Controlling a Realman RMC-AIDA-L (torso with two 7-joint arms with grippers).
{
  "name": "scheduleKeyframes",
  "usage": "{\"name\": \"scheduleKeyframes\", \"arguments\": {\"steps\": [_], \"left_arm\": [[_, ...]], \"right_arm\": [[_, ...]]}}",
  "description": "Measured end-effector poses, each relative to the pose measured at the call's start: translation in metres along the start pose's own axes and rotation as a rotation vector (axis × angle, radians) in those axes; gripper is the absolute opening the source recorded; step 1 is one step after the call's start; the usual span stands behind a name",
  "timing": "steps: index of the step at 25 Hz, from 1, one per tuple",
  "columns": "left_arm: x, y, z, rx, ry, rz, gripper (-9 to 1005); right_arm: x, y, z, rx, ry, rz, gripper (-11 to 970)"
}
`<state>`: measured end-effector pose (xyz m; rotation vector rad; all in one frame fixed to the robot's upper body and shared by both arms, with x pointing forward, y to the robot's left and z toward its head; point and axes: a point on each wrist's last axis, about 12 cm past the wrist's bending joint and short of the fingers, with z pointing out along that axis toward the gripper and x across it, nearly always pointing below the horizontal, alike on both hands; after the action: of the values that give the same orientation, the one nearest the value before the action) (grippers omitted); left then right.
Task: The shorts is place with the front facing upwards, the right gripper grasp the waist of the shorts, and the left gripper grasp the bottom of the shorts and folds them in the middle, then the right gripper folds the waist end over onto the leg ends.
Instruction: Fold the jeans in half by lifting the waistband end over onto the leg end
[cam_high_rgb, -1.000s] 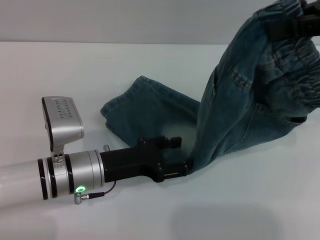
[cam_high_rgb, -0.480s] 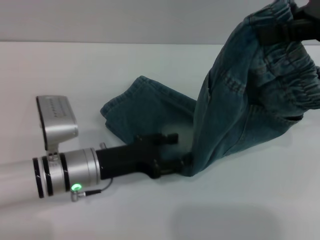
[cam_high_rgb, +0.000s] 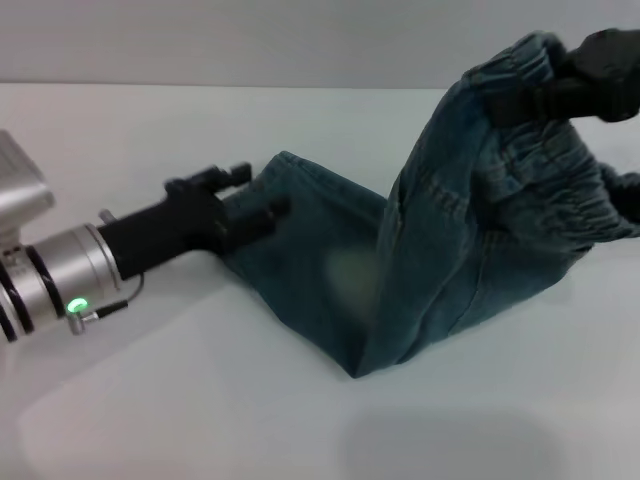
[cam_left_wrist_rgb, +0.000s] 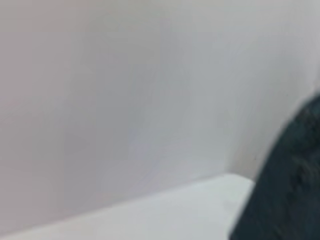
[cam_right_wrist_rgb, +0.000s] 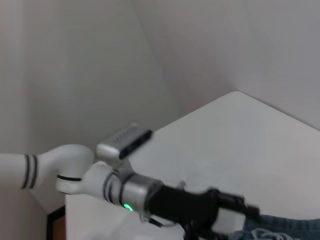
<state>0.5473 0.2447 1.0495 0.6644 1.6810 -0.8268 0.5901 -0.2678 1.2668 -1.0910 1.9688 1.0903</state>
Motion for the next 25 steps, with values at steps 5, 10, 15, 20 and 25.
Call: {"name": "scheduleKeyframes", "arguments": {"steps": [5, 10, 15, 20, 25], "left_arm": [[-0.005, 0.009, -0.007, -0.063, -0.044, -0.003, 725], [-0.005, 0.012, -0.007, -0.082, -0.037, 0.000, 725], [-0.004, 0.013, -0.007, -0.093, -0.034, 0.000, 724], [-0.002, 0.013, -0.005, -0.103, -0.024, 0.003, 724], [0.000, 0.014, -0.006, -0.123, -0.016, 0.007, 725]], "right_arm": [[0.007, -0.009, 0.035, 0.033, 0.026, -0.028, 58], [0.007, -0.010, 0.073, 0.051, 0.059, -0.084, 58], [0.004, -0.015, 0.097, 0.099, 0.073, -0.119, 57], [0.000, -0.020, 0.115, 0.126, 0.083, -0.127, 59], [-0.005, -0.023, 0.128, 0.141, 0.086, -0.143, 60]]}}
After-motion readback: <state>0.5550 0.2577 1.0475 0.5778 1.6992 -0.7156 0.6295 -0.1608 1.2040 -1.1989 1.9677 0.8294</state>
